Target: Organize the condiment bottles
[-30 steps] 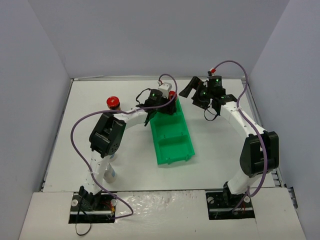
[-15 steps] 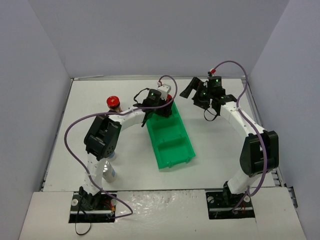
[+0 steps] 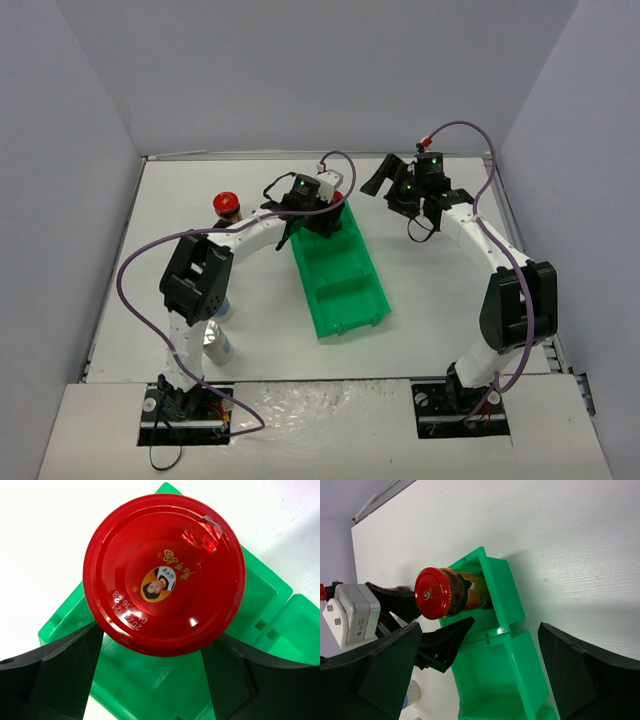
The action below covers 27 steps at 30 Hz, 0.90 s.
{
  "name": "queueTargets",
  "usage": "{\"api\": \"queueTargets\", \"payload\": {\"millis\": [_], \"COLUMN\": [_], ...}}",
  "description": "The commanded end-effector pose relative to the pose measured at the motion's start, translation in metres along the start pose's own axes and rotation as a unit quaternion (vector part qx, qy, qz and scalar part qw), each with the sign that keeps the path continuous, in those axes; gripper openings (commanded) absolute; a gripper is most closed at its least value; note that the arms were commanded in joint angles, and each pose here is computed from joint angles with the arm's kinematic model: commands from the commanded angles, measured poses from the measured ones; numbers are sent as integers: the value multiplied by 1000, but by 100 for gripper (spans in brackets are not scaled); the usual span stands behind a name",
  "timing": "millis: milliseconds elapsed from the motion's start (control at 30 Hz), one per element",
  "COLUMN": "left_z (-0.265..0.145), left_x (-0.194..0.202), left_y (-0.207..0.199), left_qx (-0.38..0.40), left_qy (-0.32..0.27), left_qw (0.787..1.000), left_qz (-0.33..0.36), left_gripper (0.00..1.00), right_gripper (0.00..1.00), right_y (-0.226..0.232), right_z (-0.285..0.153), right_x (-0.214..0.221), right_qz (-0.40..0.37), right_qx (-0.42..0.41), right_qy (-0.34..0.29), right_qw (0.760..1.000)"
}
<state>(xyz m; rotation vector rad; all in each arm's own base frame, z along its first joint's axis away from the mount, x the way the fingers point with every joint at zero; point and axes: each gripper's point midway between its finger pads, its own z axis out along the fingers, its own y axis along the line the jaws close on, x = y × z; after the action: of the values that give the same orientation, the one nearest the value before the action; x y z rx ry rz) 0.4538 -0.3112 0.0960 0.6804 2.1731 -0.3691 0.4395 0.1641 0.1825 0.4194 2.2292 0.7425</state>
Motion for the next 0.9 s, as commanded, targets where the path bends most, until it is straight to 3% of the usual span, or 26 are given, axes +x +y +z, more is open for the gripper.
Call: {"api": "queueTargets", "payload": {"millis": [0, 133, 433, 633, 867], "left_z": [-55, -72, -124, -165, -219], "left_x": [-70, -71, -82, -86, -83], "left_y": [-3, 1, 14, 48, 114], "left_qx": [5, -6, -54, -155, -303], "left_qy": [-69, -65, -73, -77, -75], "left_qw": [997, 997, 996, 985, 946], "left_qz": [31, 36, 26, -19, -88], "left_gripper": [73, 73, 73, 74, 75], "right_gripper": [100, 100, 99, 95, 92], "right_y": [7, 2, -43, -57, -55], "right_z": [-3, -1, 13, 33, 54], "right_x": [-17, -14, 3, 19, 22], "right_qz": [-11, -12, -60, -91, -115], "right_qx": [-12, -1, 122, 151, 157], "right_qy": [-29, -26, 0, 33, 41], "right_qw": [999, 1000, 991, 984, 980]}}
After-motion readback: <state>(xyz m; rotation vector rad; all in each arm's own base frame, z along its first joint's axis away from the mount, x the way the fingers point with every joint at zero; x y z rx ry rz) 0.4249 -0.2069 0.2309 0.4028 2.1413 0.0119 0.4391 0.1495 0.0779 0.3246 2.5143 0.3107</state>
